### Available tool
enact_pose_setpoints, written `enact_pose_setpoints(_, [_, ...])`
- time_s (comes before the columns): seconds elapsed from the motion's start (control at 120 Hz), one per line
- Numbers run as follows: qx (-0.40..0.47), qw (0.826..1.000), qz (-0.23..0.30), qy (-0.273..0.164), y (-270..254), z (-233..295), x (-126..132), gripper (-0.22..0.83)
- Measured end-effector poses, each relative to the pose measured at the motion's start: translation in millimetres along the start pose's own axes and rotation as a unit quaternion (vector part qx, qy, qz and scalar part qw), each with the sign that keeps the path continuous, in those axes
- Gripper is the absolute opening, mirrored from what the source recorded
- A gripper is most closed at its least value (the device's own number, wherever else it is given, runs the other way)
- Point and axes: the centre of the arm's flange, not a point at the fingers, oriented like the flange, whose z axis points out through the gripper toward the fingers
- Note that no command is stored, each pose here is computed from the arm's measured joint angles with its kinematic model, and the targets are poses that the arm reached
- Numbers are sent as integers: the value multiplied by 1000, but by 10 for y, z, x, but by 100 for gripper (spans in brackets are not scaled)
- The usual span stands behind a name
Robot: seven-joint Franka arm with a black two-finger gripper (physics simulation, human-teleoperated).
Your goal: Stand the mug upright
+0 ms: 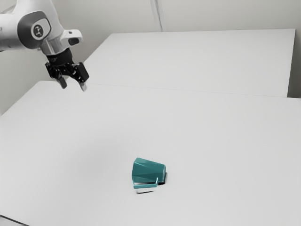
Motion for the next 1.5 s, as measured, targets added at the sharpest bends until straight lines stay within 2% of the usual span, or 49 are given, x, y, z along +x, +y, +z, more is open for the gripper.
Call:
enact_pose_setpoints(0.142, [-97,995,-28,-22,86,422,-138,62])
enact_pose_setpoints(0.308, [-192,978,-67,-40,229,933,-349,62])
enact_pose_setpoints(0.742, [-297,946,-112,-68,424,2037,-689,61])
enact_pose_setpoints(1.067, [-338,932,-115,-58,634,2549,-572,61])
enact_pose_setpoints(1.5, [-374,920,-100,-52,961,2886,-621,62])
